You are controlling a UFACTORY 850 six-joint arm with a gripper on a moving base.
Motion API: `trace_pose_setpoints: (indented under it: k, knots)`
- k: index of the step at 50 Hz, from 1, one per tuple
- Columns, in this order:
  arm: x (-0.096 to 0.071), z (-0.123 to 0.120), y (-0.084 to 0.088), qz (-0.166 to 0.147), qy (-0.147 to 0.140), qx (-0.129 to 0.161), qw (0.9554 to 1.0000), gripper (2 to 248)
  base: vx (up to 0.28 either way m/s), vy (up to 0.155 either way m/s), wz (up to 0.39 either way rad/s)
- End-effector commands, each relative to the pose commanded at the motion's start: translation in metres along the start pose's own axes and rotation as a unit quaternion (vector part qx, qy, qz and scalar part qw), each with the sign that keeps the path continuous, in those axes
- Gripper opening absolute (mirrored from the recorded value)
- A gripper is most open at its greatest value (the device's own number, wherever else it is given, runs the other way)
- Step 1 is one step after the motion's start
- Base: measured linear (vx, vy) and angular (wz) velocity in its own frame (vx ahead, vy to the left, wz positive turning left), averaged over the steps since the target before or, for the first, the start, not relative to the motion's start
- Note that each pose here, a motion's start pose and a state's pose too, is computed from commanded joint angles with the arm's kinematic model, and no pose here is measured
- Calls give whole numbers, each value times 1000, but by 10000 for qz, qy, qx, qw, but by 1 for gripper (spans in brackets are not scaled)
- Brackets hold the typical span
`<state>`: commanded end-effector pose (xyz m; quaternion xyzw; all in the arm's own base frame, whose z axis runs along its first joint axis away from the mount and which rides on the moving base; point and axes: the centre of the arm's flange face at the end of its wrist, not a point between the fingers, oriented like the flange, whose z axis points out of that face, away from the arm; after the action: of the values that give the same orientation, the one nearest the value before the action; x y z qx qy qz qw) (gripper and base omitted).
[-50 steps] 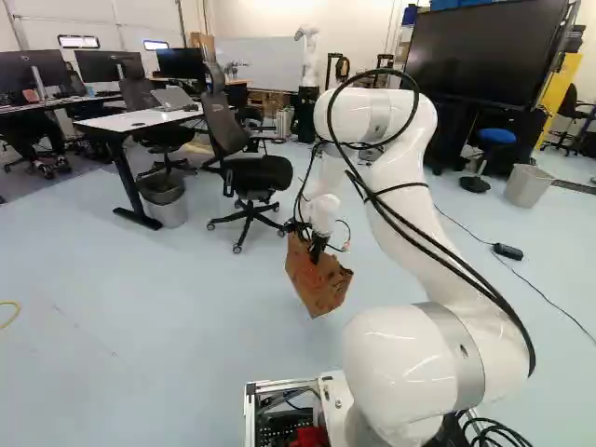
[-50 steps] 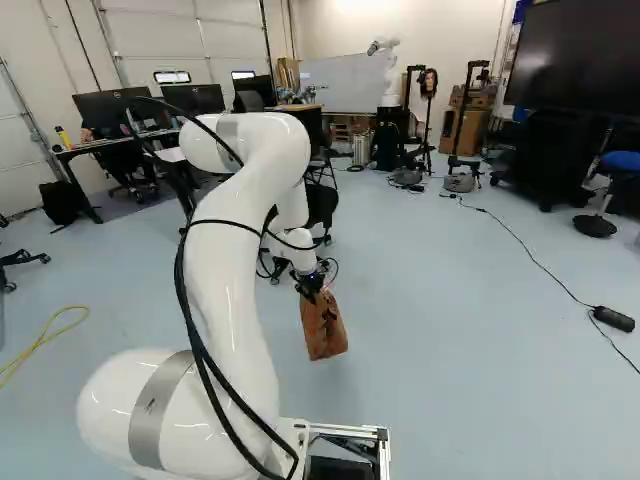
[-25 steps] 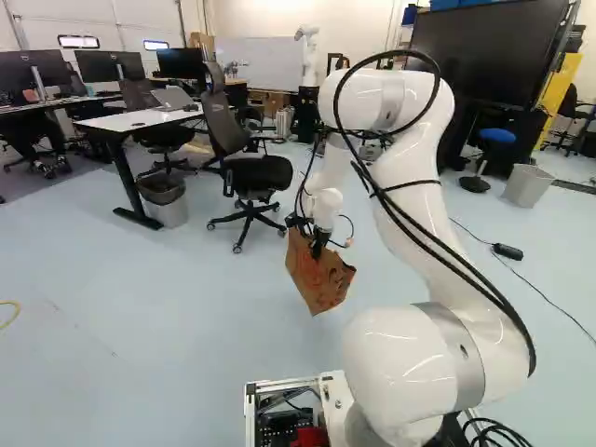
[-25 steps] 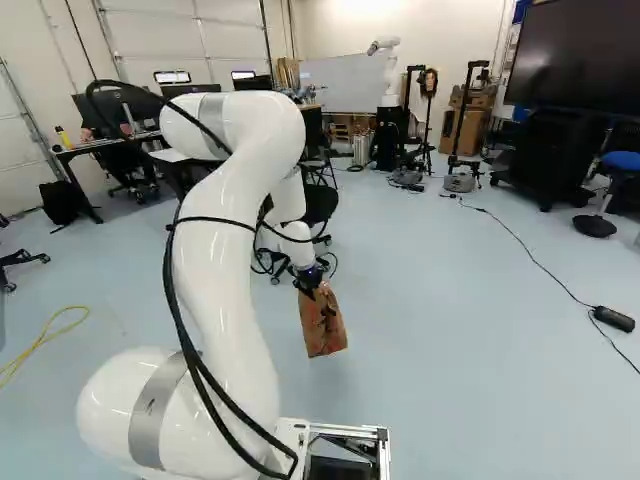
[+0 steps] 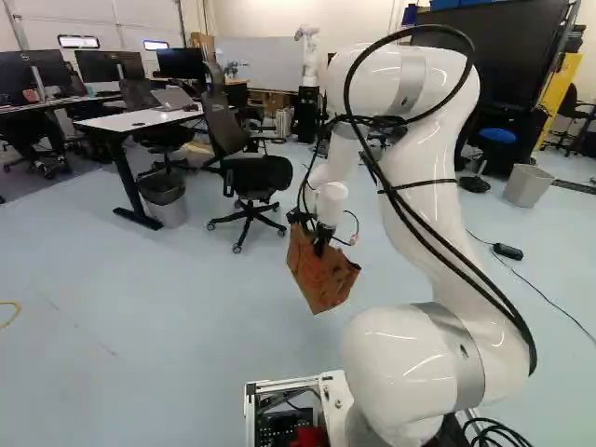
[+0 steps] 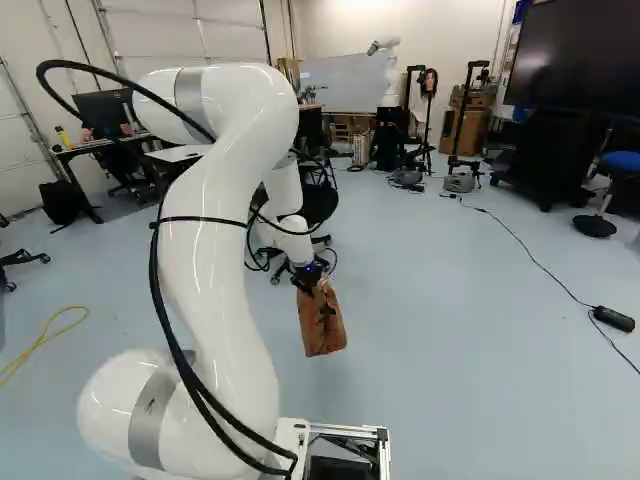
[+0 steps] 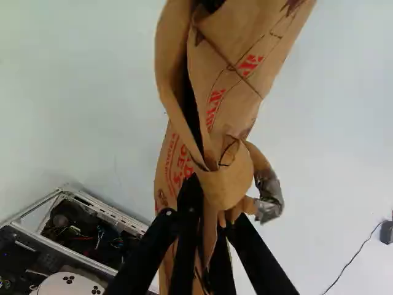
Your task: Pick up the grocery bag from the ground
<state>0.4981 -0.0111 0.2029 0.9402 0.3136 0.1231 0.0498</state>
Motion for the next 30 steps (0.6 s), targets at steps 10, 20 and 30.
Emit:
trace_pose_setpoints:
  k: [10, 20, 30]
  knots:
    - [-8, -17, -4, 14, 30, -28, 10000, 19, 0, 0, 0]
    - [-16, -35, -9, 28, 66, -62, 10000, 19, 0, 0, 0]
    - [-24, -52, -14, 36, 110, -99, 9999, 19, 0, 0, 0]
